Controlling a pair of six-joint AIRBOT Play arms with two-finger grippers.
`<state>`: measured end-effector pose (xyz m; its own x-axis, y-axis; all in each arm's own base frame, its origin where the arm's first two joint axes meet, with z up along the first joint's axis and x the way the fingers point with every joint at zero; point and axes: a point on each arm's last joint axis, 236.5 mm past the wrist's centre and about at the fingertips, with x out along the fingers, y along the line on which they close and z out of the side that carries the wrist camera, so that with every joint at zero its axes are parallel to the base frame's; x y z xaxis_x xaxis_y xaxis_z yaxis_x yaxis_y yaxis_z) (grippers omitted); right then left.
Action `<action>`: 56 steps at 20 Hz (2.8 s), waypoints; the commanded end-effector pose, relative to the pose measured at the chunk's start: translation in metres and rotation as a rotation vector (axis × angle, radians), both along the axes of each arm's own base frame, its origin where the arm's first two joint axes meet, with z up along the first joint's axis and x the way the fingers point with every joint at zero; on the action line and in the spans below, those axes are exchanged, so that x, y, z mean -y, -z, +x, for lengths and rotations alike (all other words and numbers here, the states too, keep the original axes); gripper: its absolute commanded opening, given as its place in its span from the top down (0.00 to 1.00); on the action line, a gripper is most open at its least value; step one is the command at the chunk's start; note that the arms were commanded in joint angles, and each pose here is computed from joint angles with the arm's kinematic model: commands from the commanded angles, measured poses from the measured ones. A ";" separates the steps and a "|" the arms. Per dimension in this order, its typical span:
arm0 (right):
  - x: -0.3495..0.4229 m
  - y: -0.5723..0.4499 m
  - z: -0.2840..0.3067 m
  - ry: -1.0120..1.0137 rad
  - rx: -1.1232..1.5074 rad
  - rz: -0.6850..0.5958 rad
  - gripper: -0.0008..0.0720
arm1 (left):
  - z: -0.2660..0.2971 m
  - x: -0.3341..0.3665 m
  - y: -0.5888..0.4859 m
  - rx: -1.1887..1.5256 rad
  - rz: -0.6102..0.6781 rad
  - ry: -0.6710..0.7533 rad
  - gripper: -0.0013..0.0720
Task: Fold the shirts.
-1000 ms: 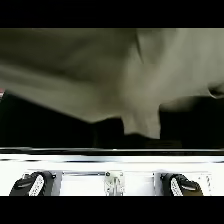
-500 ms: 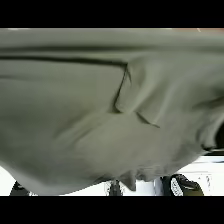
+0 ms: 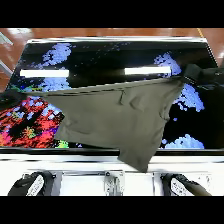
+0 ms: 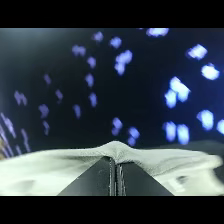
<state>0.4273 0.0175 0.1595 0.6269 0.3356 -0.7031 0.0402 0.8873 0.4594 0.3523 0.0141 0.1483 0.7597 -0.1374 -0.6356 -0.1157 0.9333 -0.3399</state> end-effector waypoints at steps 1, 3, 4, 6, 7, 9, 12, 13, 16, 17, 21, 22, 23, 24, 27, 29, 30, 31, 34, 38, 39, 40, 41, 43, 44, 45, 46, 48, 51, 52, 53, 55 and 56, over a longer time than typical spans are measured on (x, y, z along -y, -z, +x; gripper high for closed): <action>-0.001 0.052 0.076 0.120 0.049 0.181 0.92 | 0.057 -0.005 0.067 -0.021 -0.109 -0.051 0.93; -0.002 0.074 0.097 0.140 0.069 0.162 0.92 | 0.085 -0.003 0.090 -0.048 -0.138 -0.064 0.93; -0.006 0.084 0.107 0.138 0.083 0.144 0.92 | 0.098 0.001 0.102 -0.066 -0.144 -0.057 0.93; -0.019 0.102 0.121 0.135 0.098 0.121 0.92 | 0.113 0.019 0.127 -0.116 -0.192 -0.041 0.93; -0.028 0.114 0.126 0.130 0.091 0.119 0.92 | 0.118 0.033 0.143 -0.148 -0.241 -0.038 0.93; -0.047 0.137 0.126 0.112 0.042 0.134 0.92 | 0.119 0.055 0.169 -0.214 -0.322 -0.039 0.93; -0.048 0.132 0.123 0.081 0.052 0.112 0.86 | 0.111 0.055 0.173 -0.290 -0.429 -0.086 0.85; -0.037 0.122 0.121 0.088 0.066 0.105 0.48 | 0.106 0.045 0.169 -0.317 -0.448 -0.080 0.54; 0.019 0.088 0.102 0.133 0.082 0.066 0.15 | 0.075 -0.009 0.144 -0.428 -0.527 -0.080 0.01; 0.041 0.085 0.084 0.135 0.044 0.035 0.15 | 0.056 -0.026 0.142 -0.488 -0.533 -0.077 0.02; 0.113 0.127 -0.024 0.110 -0.350 -0.082 0.15 | -0.058 -0.075 0.177 -0.861 -0.435 -0.084 0.30; 0.116 0.135 -0.045 0.089 -0.428 -0.067 0.15 | -0.072 -0.072 0.186 -0.898 -0.443 -0.066 0.22; 0.115 0.142 -0.063 0.066 -0.486 -0.041 0.15 | -0.080 -0.066 0.196 -0.915 -0.460 -0.056 0.12; 0.110 0.146 -0.073 0.045 -0.519 -0.014 0.15 | -0.081 -0.056 0.205 -0.909 -0.486 -0.040 0.08; 0.087 0.155 -0.075 0.015 -0.530 0.062 0.15 | -0.078 -0.024 0.232 -0.856 -0.558 -0.003 0.08; 0.079 0.156 -0.064 0.021 -0.493 0.084 0.15 | -0.073 -0.010 0.248 -0.831 -0.589 -0.024 0.08; 0.077 0.156 -0.058 0.033 -0.476 0.092 0.15 | -0.071 -0.007 0.254 -0.824 -0.594 -0.028 0.08; 0.076 0.155 -0.053 0.040 -0.462 0.103 0.15 | -0.068 -0.004 0.257 -0.815 -0.595 -0.022 0.08; 0.073 0.155 -0.048 0.045 -0.450 0.128 0.15 | -0.062 0.007 0.265 -0.815 -0.601 -0.004 0.09; 0.072 0.156 -0.048 0.044 -0.453 0.131 0.15 | -0.055 0.025 0.274 -0.823 -0.586 0.031 0.09; 0.072 0.156 -0.048 0.044 -0.453 0.131 0.15 | -0.050 0.029 0.275 -0.810 -0.581 0.031 0.09; 0.072 0.156 -0.048 0.044 -0.453 0.132 0.15 | -0.047 0.032 0.276 -0.801 -0.568 0.035 0.12; 0.072 0.156 -0.049 0.043 -0.455 0.132 0.15 | -0.045 0.035 0.278 -0.799 -0.556 0.036 0.25; 0.072 0.156 -0.050 0.042 -0.458 0.131 0.15 | -0.040 0.039 0.280 -0.794 -0.542 0.021 0.52; 0.073 0.158 -0.052 0.039 -0.468 0.124 0.15 | -0.039 0.042 0.281 -0.796 -0.538 0.020 0.68; 0.072 0.164 -0.059 0.026 -0.505 0.113 0.15 | -0.040 0.045 0.281 -0.798 -0.534 0.030 0.83; 0.068 0.176 -0.073 0.002 -0.565 0.101 0.15 | -0.040 0.047 0.280 -0.799 -0.531 0.041 0.86; 0.044 0.205 -0.107 -0.094 -0.690 0.112 0.15 | -0.042 0.050 0.274 -0.793 -0.525 0.070 0.93; -0.001 0.243 -0.134 -0.204 -0.756 0.151 0.15 | -0.037 0.048 0.260 -0.745 -0.501 0.088 0.93; -0.010 0.254 -0.132 -0.201 -0.746 0.147 0.15 | -0.036 0.048 0.254 -0.732 -0.497 0.096 0.93; -0.020 0.261 -0.130 -0.202 -0.745 0.157 0.15 | -0.037 0.050 0.246 -0.719 -0.491 0.115 0.93; -0.034 0.274 -0.132 -0.220 -0.779 0.179 0.15 | -0.039 0.050 0.232 -0.692 -0.463 0.146 0.93; -0.039 0.280 -0.134 -0.226 -0.800 0.192 0.15 | -0.038 0.048 0.227 -0.675 -0.445 0.150 0.93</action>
